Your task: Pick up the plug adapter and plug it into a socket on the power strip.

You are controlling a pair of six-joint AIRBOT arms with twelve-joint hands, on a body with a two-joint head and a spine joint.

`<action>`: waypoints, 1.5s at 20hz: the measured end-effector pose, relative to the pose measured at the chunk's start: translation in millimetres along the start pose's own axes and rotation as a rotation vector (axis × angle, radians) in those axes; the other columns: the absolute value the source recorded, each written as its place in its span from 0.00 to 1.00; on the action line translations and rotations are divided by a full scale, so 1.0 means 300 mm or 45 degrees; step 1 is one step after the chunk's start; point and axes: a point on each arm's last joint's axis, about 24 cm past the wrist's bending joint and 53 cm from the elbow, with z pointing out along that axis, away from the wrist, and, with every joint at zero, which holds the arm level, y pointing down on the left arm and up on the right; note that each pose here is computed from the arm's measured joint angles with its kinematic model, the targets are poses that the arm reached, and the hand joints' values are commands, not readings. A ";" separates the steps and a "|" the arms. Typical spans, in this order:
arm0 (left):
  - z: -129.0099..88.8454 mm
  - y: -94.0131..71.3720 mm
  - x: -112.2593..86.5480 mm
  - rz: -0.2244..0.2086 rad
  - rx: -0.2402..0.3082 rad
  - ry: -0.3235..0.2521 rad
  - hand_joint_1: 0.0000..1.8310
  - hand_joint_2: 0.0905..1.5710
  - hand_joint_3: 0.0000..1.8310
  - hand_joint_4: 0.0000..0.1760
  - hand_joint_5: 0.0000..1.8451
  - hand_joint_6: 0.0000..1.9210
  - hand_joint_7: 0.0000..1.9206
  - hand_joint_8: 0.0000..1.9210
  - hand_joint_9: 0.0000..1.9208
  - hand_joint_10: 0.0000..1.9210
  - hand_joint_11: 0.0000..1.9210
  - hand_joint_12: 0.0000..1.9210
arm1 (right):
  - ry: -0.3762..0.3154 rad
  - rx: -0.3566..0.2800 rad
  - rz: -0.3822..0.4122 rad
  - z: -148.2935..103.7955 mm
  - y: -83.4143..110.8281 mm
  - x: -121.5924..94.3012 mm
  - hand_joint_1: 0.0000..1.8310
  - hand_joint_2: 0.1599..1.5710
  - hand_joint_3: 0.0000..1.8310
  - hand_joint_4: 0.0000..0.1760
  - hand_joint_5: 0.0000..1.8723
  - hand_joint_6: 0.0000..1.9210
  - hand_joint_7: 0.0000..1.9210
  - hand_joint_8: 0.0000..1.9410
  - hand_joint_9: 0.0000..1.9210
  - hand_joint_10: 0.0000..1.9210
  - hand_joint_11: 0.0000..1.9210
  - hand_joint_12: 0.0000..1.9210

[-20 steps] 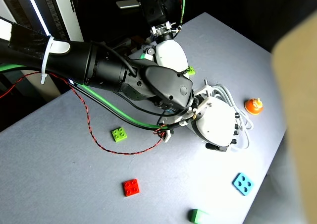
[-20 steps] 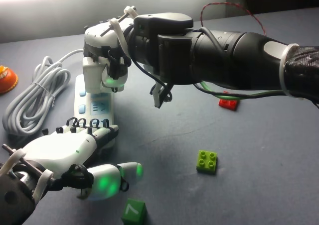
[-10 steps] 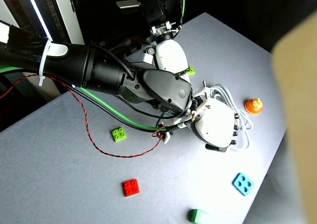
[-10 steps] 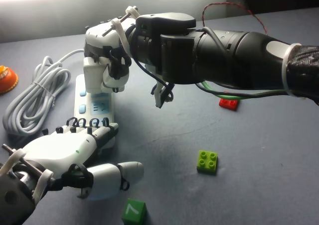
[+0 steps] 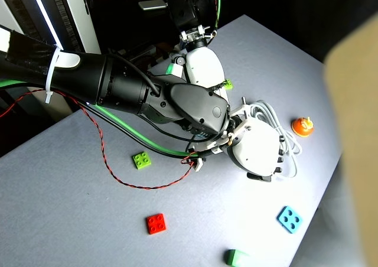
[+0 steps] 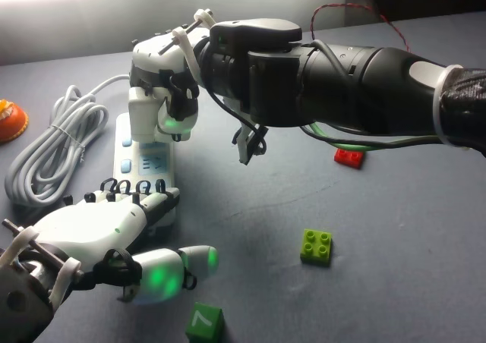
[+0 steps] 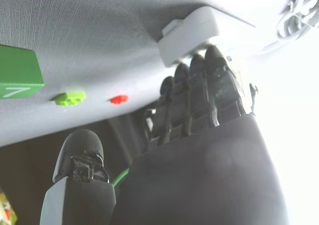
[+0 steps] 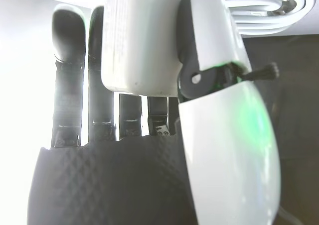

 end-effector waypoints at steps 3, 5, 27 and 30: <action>0.000 0.001 0.000 -0.002 -0.002 0.000 0.00 0.76 0.00 0.00 0.05 0.00 0.06 0.00 0.05 0.00 0.00 0.16 | 0.003 0.007 -0.006 -0.001 -0.010 0.006 0.57 0.66 0.00 0.00 0.34 0.02 0.36 0.02 0.32 0.15 0.14 0.69; 0.000 0.001 -0.001 -0.001 -0.001 -0.001 0.00 0.76 0.00 0.00 0.04 0.00 0.05 0.00 0.04 0.00 0.00 0.13 | 0.003 0.017 -0.011 -0.001 -0.020 0.010 0.55 0.65 0.00 0.00 0.32 0.00 0.34 0.00 0.32 0.06 0.12 0.66; 0.008 -0.021 -0.041 -0.033 0.007 -0.036 0.00 0.76 0.00 0.00 0.04 0.00 0.05 0.00 0.04 0.00 0.00 0.10 | -0.026 -0.048 -0.027 -0.098 0.033 -0.096 0.31 0.62 0.00 0.00 0.18 0.00 0.18 0.00 0.19 0.00 0.00 0.46; 0.014 -0.026 -0.119 -0.033 0.013 -0.102 0.00 0.76 0.00 0.00 0.03 0.00 0.04 0.00 0.04 0.00 0.00 0.11 | -0.043 -0.052 -0.026 -0.144 0.022 -0.141 0.31 0.63 0.00 0.00 0.19 0.00 0.19 0.00 0.18 0.00 0.00 0.45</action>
